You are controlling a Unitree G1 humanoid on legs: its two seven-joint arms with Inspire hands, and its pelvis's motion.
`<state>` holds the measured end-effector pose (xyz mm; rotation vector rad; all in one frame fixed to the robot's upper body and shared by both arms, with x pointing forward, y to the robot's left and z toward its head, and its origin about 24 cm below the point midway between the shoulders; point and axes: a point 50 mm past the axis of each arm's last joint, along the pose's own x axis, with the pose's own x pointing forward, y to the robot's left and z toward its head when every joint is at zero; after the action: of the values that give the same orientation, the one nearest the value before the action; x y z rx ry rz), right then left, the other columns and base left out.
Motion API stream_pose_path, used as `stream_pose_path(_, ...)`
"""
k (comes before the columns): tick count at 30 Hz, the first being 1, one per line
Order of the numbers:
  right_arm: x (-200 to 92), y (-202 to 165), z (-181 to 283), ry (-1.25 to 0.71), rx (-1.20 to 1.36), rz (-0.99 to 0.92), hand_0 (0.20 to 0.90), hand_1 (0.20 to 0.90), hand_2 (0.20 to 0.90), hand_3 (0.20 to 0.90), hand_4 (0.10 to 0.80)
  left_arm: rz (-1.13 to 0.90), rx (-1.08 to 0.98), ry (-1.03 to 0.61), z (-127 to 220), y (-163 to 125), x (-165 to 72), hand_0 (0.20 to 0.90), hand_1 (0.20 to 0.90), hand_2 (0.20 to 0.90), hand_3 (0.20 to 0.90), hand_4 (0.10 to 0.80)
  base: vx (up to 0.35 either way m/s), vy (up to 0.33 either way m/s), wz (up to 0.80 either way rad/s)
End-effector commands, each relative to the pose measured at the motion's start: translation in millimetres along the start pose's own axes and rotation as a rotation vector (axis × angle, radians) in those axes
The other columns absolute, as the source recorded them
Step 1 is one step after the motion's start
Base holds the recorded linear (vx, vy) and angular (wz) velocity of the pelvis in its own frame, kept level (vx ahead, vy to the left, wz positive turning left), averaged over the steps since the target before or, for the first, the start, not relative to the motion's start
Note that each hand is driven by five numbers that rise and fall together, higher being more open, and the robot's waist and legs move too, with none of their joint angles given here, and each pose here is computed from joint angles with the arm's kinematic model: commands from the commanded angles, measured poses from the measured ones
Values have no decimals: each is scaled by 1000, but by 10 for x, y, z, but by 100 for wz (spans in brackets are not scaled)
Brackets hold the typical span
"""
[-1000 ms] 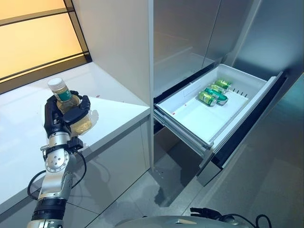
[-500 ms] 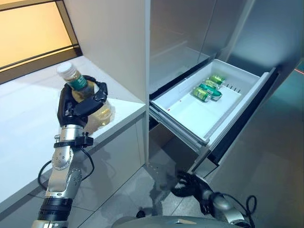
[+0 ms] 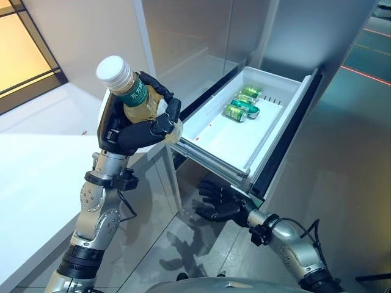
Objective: Put drinks into fridge and close the fridge
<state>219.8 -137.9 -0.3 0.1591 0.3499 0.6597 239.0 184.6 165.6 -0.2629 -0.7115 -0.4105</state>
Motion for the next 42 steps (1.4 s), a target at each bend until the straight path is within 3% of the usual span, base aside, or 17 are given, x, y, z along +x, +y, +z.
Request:
stream_pose_path(1, 10, 177, 1172, -539, -207, 87, 900, 900, 900, 900, 800, -143, -100, -274, 353, -175, 412, 300, 300, 300, 200, 100, -18, 13, -19)
stream_pose_path(6, -90, 290, 1553, -663, -337, 112, 900, 900, 900, 900, 800, -202, -153, -216, 271, -305, 492, 300, 300, 300, 200, 100, -11, 19, -16)
stream_pose_path(22, -29, 340, 1662, -536, -496, 150, 900, 900, 900, 900, 800, -347, -189, -79, 6, -670, 631, 300, 300, 300, 200, 100, -4, 3, -5)
stream_pose_path(32, 53, 337, 1625, -439, -475, 218, 900, 900, 900, 900, 800, -390, -36, -103, -1, -717, 694, 300, 300, 300, 200, 100, 4, 0, -2)
stream_pose_path(42, 3, 316, 1707, -488, -513, 204, 900, 900, 900, 900, 800, -353, 19, -8, -163, -655, 634, 300, 300, 300, 200, 100, 21, -12, -4)
